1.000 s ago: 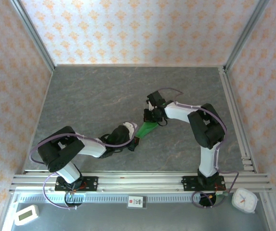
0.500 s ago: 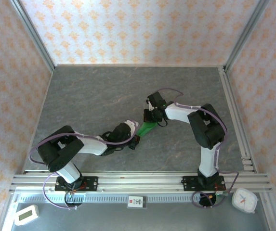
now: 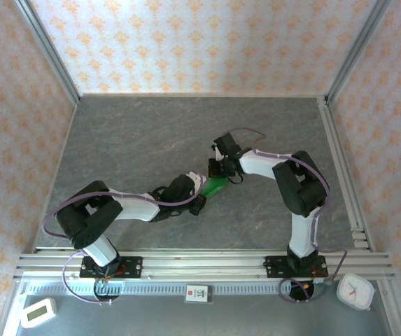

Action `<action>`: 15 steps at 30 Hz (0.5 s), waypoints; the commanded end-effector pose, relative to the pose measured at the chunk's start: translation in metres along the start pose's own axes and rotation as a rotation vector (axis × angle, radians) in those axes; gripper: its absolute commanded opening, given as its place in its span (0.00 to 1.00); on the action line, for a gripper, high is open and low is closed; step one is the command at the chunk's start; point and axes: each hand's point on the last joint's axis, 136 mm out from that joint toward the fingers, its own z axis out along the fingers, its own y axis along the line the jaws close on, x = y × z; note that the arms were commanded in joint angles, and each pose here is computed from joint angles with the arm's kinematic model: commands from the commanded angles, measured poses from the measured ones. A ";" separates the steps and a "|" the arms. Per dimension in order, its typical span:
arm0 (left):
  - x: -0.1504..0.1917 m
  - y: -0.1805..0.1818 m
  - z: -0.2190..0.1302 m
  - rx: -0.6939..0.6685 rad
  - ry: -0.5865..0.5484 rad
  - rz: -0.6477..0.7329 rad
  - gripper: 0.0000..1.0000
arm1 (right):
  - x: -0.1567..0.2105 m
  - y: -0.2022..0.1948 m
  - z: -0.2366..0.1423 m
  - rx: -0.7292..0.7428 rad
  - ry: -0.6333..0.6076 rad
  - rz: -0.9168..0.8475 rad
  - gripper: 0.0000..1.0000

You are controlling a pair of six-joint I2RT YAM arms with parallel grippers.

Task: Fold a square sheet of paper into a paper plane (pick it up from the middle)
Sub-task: Fold the wing for the fifth time at the center of the table.

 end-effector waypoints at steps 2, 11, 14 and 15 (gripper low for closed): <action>0.013 -0.001 0.004 0.029 0.041 -0.026 0.00 | 0.003 -0.017 -0.017 0.111 0.041 0.012 0.00; 0.012 -0.013 0.002 0.103 0.030 -0.125 0.00 | -0.018 -0.021 -0.073 0.083 -0.159 0.118 0.03; 0.013 -0.016 0.003 0.107 0.044 -0.136 0.00 | -0.009 -0.026 -0.079 0.068 -0.190 0.150 0.04; 0.011 -0.016 0.003 0.106 0.045 -0.135 0.00 | -0.007 -0.026 -0.079 0.063 -0.186 0.146 0.04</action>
